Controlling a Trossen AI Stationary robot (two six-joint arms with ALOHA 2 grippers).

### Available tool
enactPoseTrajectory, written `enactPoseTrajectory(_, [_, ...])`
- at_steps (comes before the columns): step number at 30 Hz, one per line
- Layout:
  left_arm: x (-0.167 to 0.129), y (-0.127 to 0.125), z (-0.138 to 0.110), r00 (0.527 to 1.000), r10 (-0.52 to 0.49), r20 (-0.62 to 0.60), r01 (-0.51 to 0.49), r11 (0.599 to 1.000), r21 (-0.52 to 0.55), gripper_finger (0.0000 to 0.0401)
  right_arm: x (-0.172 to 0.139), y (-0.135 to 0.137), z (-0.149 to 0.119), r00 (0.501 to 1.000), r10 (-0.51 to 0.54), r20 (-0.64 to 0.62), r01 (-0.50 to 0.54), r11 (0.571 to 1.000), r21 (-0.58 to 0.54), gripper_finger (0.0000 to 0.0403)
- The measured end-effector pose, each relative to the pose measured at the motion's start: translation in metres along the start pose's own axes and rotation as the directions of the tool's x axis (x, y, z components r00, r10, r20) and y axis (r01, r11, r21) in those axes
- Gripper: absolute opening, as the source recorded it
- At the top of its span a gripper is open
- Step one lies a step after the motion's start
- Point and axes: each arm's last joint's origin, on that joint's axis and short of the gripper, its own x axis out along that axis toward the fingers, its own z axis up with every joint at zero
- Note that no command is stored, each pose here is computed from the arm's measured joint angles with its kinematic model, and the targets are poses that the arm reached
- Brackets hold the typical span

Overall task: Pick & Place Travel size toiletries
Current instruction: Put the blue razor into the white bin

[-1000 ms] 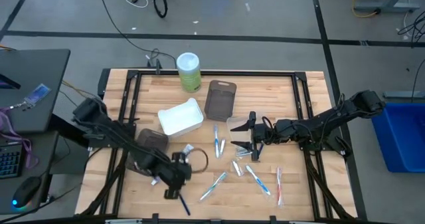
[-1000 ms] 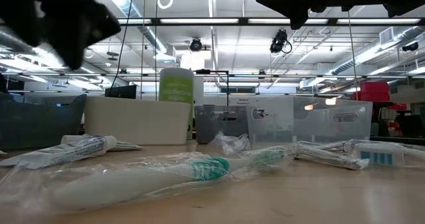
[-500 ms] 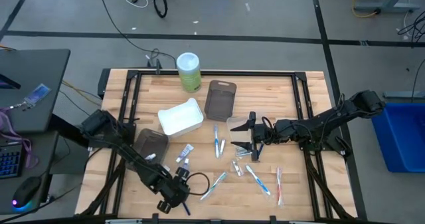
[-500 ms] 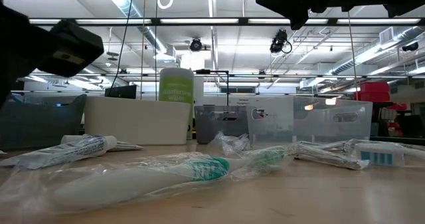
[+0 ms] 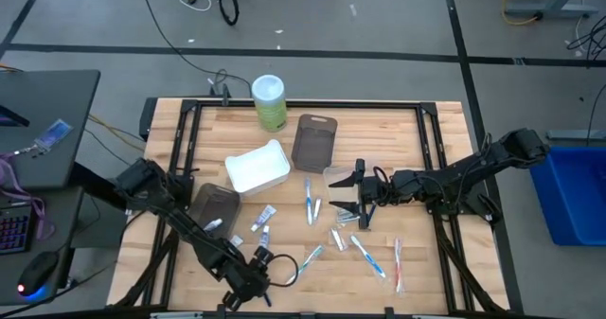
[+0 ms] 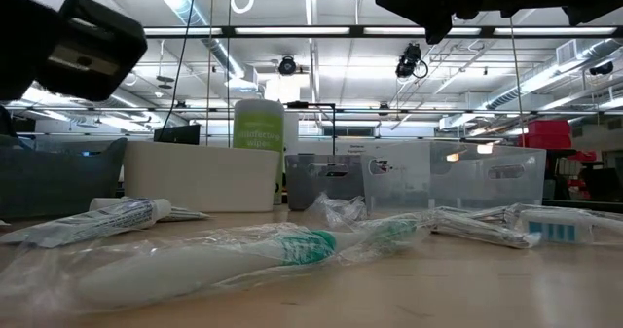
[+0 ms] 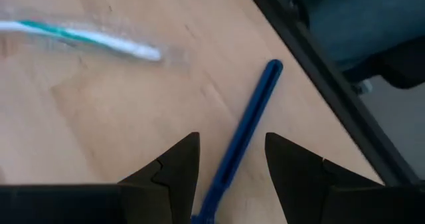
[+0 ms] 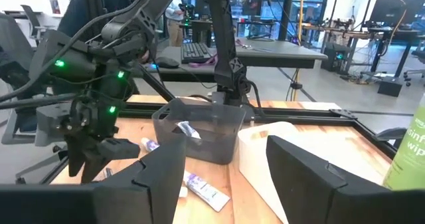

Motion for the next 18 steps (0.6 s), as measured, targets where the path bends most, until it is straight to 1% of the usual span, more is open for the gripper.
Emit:
enactPoseTrajectory(3, [0.006, 0.000, 0.000, 1.000, 0.004, 0.013, -0.004, 1.000, -0.001, 0.0179, 0.000, 0.000, 0.000, 1.000, 0.000, 0.002, 0.000, 1.000, -0.021, 0.0219])
enactPoseTrajectory(5, [0.008, 0.000, -0.003, 1.000, 0.011, -0.014, -0.011, 1.000, -0.003, 0.0179, 0.000, 0.000, 0.001, 1.000, -0.001, 0.014, 0.001, 0.999, -0.039, 0.0222])
enactPoseTrajectory(7, [0.014, -0.001, -0.002, 1.000, -0.011, -0.007, 0.011, 1.000, -0.014, 0.0179, 0.000, 0.000, 0.002, 1.000, -0.001, 0.019, 0.002, 0.998, -0.057, 0.0227])
enactPoseTrajectory(10, [0.020, -0.004, -0.010, 0.998, -0.039, -0.057, 0.038, 0.999, -0.013, 0.0179, 0.000, 0.000, 0.004, 0.999, -0.002, 0.036, 0.005, 0.997, -0.074, 0.0234])
enactPoseTrajectory(12, [0.021, -0.006, -0.011, 0.997, -0.031, -0.071, 0.031, 1.000, -0.003, 0.0177, 0.000, 0.000, 0.004, 0.999, -0.002, 0.038, 0.005, 0.997, -0.082, 0.0238])
enactPoseTrajectory(15, [0.023, -0.006, -0.014, 0.996, -0.021, -0.087, 0.021, 1.000, 0.006, 0.0166, 0.000, 0.000, 0.004, 0.999, -0.002, 0.034, 0.005, 0.996, -0.094, 0.0243])
enactPoseTrajectory(18, [0.023, -0.006, -0.014, 0.996, -0.003, -0.088, 0.004, 1.000, 0.010, 0.0144, 0.000, 0.000, 0.004, 0.999, -0.002, 0.033, 0.005, 0.996, -0.094, 0.0247])
